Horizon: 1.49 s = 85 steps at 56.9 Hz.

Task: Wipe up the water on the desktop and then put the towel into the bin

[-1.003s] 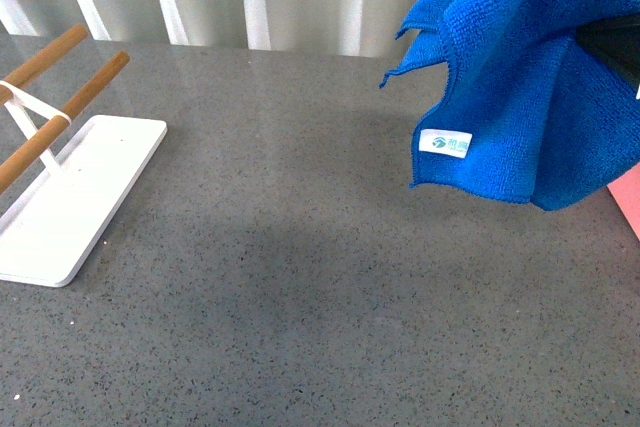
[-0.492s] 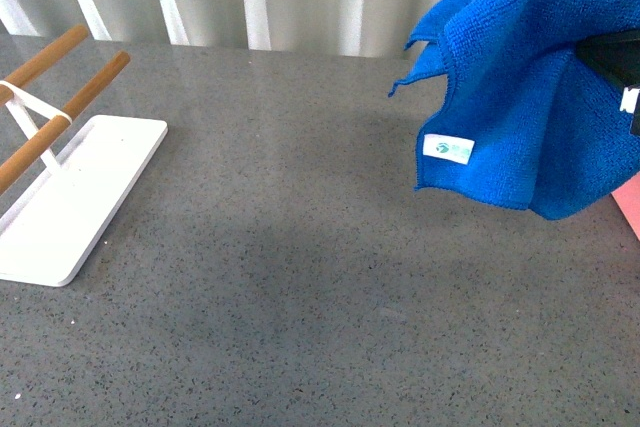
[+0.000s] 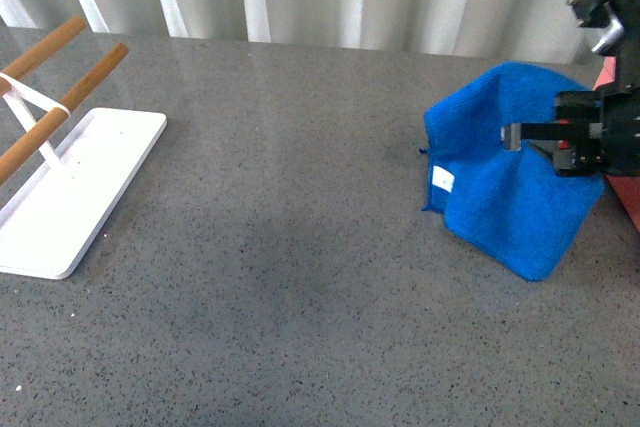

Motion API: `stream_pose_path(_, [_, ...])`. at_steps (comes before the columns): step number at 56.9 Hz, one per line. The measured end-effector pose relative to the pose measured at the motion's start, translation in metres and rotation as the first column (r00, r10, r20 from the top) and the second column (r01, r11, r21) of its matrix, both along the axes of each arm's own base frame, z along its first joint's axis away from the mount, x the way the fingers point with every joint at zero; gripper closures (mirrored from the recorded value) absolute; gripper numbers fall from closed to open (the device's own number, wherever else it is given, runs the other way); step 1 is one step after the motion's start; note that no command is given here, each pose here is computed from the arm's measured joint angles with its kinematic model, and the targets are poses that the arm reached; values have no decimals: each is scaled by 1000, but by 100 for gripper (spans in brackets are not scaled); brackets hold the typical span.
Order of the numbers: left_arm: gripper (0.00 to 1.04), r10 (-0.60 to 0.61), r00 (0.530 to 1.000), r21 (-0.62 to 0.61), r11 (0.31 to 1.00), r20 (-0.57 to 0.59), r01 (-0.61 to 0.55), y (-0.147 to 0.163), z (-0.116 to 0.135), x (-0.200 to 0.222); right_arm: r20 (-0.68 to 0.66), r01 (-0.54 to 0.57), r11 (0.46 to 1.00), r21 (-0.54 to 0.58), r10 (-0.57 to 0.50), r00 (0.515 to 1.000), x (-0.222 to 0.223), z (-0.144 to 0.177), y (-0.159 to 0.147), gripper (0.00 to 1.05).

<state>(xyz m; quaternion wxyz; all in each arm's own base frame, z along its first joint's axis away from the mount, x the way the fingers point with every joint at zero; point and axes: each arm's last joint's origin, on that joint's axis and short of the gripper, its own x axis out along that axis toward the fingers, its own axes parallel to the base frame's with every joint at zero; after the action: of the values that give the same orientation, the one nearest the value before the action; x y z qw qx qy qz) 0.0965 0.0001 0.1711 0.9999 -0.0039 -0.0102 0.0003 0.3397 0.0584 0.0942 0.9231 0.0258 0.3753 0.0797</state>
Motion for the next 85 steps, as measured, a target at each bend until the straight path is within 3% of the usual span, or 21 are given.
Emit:
stream_pose_path(5, [5,0,1000,1,1000,0,0,0,0,0,-97,50,999,-10,-51,994,11,-17,8,99])
stream_pose_path(30, [7,0,1000,2,1000,0,0,0,0,0,-197,129,990,-55,-137,971,16,-59,-8,99])
stream_pose_path(48, [7,0,1000,2,1000,0,0,0,0,0,-171,155,983,-98,-171,970,31,-73,-41,99])
stream_pose_path(65, [7,0,1000,2,1000,0,0,0,0,0,-88,151,977,-151,-165,982,82,-72,-52,99])
stream_pose_path(76, [7,0,1000,2,1000,0,0,0,0,0,-66,66,988,-137,-76,995,112,-70,-29,99])
stream_pose_path(85, [7,0,1000,2,1000,0,0,0,0,0,-97,-92,995,-45,87,991,114,-64,34,99])
